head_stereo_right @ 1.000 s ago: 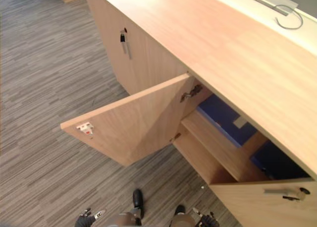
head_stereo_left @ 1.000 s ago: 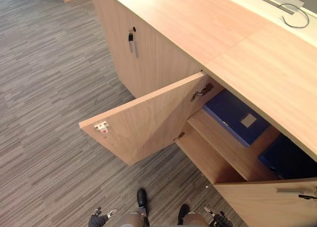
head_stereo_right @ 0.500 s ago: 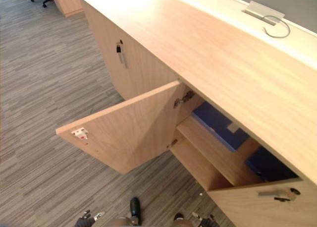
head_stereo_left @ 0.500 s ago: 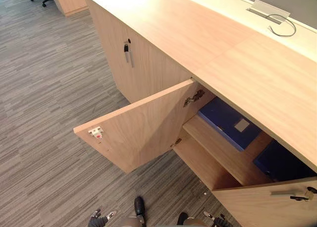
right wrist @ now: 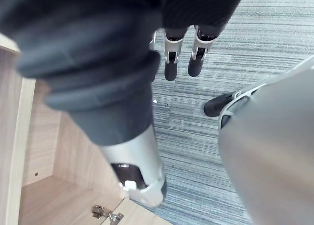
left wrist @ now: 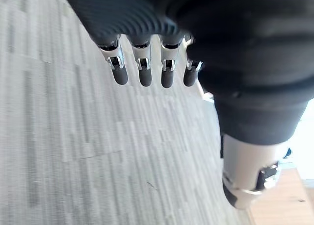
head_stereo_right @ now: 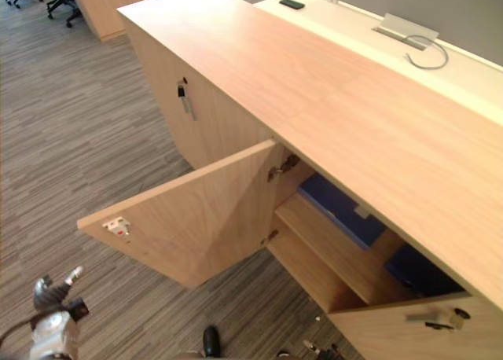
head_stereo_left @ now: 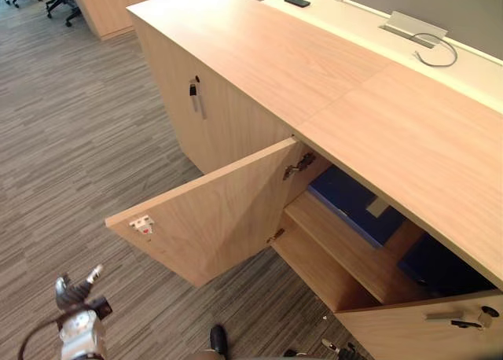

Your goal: Walk over to the cabinet, pick up the folder, carry it to the office cabinet, place the folder inside the office cabinet, then close the office cabinet door

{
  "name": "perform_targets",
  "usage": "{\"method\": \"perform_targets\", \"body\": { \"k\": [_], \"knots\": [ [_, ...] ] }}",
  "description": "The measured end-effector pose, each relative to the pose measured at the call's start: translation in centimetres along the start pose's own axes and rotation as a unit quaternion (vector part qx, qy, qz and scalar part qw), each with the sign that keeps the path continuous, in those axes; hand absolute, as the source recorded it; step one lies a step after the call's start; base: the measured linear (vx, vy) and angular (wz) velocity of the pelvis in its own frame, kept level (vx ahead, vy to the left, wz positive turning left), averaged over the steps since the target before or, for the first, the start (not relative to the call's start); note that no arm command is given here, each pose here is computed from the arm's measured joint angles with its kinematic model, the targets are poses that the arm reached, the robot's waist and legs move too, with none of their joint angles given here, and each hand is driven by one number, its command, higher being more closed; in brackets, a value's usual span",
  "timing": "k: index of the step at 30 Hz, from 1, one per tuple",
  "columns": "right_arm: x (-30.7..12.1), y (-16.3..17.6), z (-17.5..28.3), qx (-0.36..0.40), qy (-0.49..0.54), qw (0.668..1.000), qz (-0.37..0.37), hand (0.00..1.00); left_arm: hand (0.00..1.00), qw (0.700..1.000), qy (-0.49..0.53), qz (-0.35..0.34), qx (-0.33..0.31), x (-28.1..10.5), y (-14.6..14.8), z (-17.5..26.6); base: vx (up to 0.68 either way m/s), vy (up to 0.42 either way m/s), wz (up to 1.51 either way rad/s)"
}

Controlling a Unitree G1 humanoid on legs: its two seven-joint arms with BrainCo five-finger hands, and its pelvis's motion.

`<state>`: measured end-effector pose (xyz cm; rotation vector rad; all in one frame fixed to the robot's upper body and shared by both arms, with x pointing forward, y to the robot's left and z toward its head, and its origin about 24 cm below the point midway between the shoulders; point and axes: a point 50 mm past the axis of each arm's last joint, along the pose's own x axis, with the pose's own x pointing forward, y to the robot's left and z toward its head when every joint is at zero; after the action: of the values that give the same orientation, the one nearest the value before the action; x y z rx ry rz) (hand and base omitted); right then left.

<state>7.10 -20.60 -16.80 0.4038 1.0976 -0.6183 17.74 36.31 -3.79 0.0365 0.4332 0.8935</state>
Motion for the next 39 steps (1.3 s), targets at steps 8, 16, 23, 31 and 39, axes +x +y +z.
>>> {"method": "perform_targets", "body": {
  "k": [8, 16, 23, 31, 39],
  "knots": [
    [-0.3, -1.1, -1.3, 0.0, 0.015, 1.0, -0.005, 0.0, 0.0, 0.989, -0.047, -0.132, 0.053, -1.0, -7.0, 2.1, -0.02, 0.005, -0.09],
    [-0.6, -2.0, -2.2, -0.008, 0.026, 1.0, -0.005, 0.0, 0.0, 0.939, -0.077, -0.287, 0.176, -2.2, -9.0, 2.1, -0.04, 0.008, -0.01],
    [-0.7, -2.4, -2.6, -0.022, 0.034, 0.999, -0.002, 0.0, 0.0, 0.829, -0.094, -0.474, 0.281, -7.8, -10.5, -1.0, -0.02, 0.018, 0.02],
    [-0.7, -2.3, -2.8, -0.033, 0.041, 0.999, 0.001, 0.0, 0.0, 0.643, -0.032, -0.743, 0.181, -21.8, -15.6, -5.9, 0.0, 0.018, -0.04],
    [-0.7, -2.2, -2.6, -0.047, 0.04, 0.998, 0.004, 0.0, 0.0, 0.588, -0.013, -0.791, 0.169, -25.0, -16.2, -7.0, -0.08, -0.035, -0.33]
  ]
}}
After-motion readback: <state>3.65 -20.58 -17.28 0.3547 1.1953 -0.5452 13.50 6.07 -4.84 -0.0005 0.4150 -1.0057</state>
